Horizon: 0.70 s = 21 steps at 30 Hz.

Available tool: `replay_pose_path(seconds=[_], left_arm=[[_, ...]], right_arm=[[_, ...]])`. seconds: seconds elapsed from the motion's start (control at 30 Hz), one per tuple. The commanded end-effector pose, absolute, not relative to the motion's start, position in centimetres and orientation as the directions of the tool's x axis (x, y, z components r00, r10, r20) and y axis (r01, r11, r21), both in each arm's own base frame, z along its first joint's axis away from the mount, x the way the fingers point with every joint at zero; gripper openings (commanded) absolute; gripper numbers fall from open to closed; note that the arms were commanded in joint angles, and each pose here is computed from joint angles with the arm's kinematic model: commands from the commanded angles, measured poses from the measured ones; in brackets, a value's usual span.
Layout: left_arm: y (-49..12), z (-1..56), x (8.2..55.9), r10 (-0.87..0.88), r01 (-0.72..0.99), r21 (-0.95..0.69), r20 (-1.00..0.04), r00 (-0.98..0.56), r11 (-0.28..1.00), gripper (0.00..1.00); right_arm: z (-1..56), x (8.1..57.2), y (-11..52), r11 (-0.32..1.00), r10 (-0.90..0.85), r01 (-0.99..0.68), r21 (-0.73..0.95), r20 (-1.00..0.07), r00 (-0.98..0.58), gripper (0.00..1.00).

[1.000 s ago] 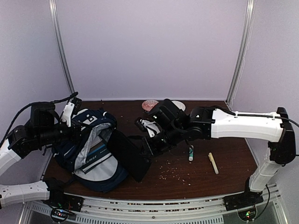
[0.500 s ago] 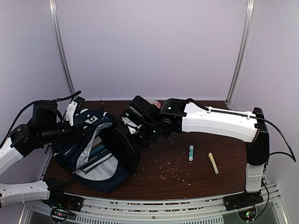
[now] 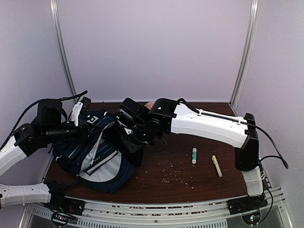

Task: Pack the student bag
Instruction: Place the personal item in the student bag.

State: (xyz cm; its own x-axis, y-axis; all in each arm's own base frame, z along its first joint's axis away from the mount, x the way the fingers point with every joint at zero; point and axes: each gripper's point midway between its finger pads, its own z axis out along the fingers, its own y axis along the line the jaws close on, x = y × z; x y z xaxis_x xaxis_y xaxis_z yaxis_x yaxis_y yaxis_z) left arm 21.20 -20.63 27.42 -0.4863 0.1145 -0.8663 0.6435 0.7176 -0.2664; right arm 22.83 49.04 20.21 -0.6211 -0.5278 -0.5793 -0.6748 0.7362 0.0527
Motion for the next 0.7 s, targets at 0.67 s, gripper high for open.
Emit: replay_pose_path(seconds=[0.67], left_arm=[[-23.6,36.2,17.8,-0.087,0.836,-0.333,-0.940,-0.330,0.435,0.00]], right_arm=[[23.9,25.8,54.7,0.724,-0.357,-0.675,0.145,-0.758,-0.546,0.00]])
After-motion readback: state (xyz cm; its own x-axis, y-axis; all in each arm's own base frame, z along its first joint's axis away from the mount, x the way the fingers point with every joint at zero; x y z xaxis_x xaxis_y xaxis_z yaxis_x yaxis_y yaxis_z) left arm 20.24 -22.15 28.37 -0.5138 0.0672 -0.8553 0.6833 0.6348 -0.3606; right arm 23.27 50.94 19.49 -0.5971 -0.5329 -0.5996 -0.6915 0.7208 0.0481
